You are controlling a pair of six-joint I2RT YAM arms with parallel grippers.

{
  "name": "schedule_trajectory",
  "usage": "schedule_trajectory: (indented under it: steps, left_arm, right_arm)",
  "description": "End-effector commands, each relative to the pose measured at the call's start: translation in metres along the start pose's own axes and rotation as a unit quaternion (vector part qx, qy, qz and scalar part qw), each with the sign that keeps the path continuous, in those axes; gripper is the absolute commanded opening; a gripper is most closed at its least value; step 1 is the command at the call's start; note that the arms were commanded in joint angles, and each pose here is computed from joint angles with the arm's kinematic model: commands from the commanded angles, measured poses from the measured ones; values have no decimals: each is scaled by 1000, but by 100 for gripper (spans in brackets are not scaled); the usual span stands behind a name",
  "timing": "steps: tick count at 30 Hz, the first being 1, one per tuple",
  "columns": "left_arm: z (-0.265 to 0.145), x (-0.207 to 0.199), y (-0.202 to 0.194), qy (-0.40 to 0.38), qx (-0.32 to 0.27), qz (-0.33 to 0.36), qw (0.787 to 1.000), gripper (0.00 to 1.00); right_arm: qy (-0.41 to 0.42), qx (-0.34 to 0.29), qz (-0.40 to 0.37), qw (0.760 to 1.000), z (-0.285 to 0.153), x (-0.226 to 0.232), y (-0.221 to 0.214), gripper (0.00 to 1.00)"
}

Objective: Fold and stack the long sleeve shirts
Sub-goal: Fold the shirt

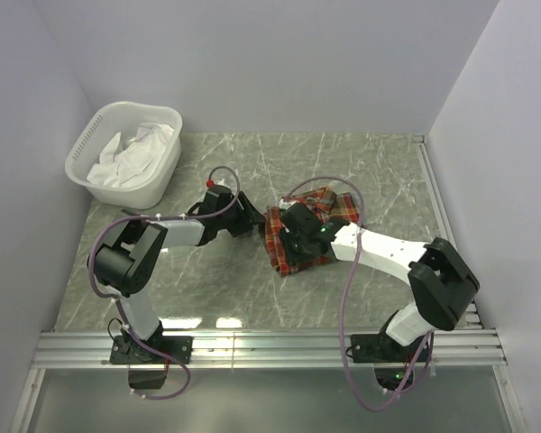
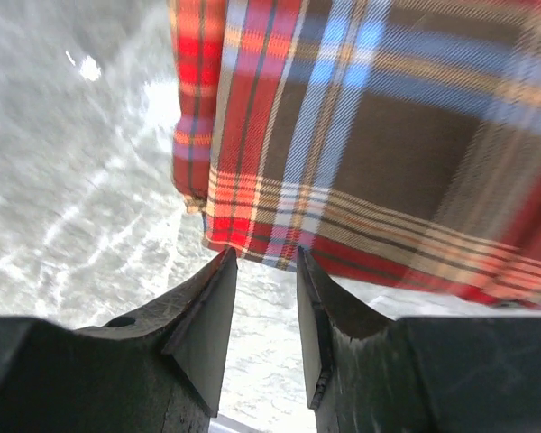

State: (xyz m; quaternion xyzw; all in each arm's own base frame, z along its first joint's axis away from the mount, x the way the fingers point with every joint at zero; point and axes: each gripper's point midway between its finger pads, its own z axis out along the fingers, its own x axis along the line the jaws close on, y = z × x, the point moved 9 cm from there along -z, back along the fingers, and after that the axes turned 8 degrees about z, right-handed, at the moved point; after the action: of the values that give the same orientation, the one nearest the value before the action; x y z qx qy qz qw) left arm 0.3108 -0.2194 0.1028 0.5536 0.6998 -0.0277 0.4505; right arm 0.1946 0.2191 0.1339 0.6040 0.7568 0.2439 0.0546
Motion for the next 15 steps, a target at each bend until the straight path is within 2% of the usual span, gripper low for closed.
schedule_trajectory:
  steps: [1, 5, 11, 15]
  left_arm:
    - [-10, -13, 4, -52, -32, 4, 998, 61]
    - [-13, -18, 5, -74, -42, 1, 996, 61]
    - [-34, -19, 6, -70, -75, 4, 995, 61]
    - [-19, -22, 12, -65, -65, 11, 996, 61]
  right_arm:
    - [-7, -105, 22, 994, -34, 7, 44, 41]
    - [-4, -150, 56, 987, -46, 5, 83, 41]
    - [27, -163, 74, 983, -38, 13, 112, 42]
    - [31, -167, 86, 982, -29, 17, 129, 42]
